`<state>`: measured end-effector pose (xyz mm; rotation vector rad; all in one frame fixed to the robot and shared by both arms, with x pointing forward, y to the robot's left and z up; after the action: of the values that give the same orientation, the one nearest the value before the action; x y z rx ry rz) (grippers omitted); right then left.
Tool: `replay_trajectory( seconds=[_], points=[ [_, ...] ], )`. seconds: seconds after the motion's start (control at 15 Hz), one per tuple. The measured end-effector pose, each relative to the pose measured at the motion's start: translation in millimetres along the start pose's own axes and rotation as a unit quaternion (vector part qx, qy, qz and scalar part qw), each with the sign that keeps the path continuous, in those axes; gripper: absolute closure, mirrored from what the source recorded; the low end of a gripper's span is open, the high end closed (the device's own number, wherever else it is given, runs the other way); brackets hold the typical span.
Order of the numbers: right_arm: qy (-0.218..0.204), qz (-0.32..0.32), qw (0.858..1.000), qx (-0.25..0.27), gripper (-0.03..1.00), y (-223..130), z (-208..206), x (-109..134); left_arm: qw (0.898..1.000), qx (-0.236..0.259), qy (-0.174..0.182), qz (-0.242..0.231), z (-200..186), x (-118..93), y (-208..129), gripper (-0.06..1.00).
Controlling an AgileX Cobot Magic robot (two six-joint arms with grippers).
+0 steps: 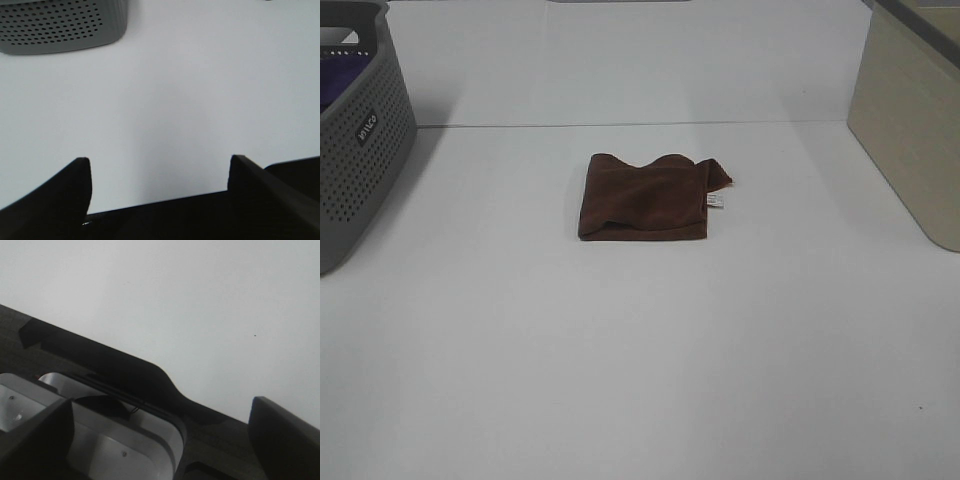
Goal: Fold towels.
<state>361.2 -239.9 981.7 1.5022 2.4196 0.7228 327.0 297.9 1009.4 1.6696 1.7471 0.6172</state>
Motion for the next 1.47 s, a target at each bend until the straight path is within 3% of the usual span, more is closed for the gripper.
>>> replay_trajectory(
  seconds=[0.33,0.53,0.73,1.47],
  points=[
    [-0.08,-0.027,0.991,-0.1,0.06,-29,-25,-2,0.998,-0.055,-0.017,0.015,4,-1,-3,0.24],
    [-0.11,-0.02,0.982,-0.154,0.06,-31,-39,-5,0.997,-0.06,-0.036,0.043,11,-8,-4,0.24],
    [-0.122,-0.019,0.978,-0.171,0.06,-28,-35,-10,0.993,-0.055,-0.07,0.083,11,-21,-8,0.24],
    [-0.123,-0.011,0.976,-0.177,0.06,-25,-34,-11,0.993,-0.056,-0.061,0.082,12,-19,-7,0.24]
  ],
)
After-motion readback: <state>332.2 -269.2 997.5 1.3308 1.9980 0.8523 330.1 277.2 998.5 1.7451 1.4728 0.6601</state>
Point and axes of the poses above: a point on each arm's last joint axis where the gripper is mounted, z pointing out along that axis toward the gripper, x along the wrist's bending axis when the last joint is at zero, y = z × x, the point moved 9 cm from there along z, pointing out along that axis toward the gripper, and after that the axes turned 8 degrees about -z, right-handed, at the moved point
